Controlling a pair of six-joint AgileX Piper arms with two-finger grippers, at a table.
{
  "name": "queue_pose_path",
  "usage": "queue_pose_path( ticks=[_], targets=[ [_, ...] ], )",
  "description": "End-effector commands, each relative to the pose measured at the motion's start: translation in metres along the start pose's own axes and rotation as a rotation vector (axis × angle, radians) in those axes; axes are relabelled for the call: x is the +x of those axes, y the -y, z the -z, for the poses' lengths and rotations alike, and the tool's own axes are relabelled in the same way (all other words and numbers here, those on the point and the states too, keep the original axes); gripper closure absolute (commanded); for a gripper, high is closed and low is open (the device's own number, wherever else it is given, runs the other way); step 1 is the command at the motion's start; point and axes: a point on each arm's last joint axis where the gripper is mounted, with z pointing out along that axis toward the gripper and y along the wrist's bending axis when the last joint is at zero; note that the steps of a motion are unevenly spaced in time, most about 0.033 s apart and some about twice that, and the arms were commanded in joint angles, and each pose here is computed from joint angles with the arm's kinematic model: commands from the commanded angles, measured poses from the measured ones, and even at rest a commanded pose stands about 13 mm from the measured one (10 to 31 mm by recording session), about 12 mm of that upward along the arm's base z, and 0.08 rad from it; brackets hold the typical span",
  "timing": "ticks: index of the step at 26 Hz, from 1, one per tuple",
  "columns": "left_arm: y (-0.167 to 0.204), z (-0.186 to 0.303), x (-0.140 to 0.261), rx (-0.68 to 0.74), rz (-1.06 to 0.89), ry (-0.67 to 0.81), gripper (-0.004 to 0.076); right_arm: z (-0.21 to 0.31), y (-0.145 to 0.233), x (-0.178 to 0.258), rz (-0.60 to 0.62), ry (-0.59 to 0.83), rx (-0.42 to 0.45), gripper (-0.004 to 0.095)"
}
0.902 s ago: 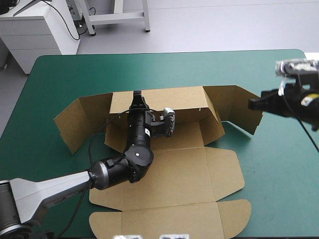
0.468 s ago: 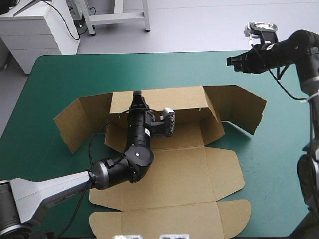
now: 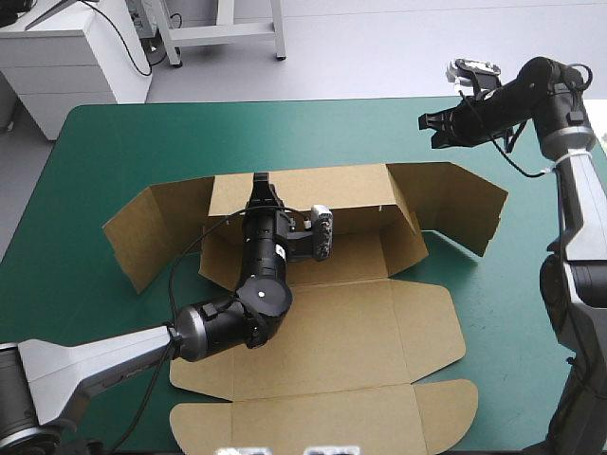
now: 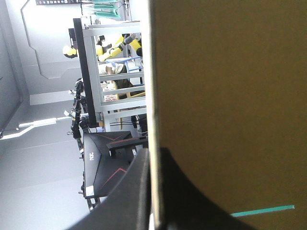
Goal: Fold the box
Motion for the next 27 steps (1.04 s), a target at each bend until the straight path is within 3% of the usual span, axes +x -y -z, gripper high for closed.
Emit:
queue_pose_path(
  ticks=[1,21,27],
  targets=[
    [-0.015,0.009,0.003,-0.044,0.039,0.014,0.0732,0.04,-0.021,-0.005,0.034,0.092,-0.026,0.0926],
    [-0.015,0.009,0.002,-0.044,0.036,0.023,0.0732,0.043,-0.026,0.045,0.048,-0.037,-0.062,0.0927],
    [-0.015,0.008,0.002,-0.046,0.036,0.021,0.0732,0.051,-0.031,0.095,0.051,-0.112,-0.076,0.0928]
  ],
)
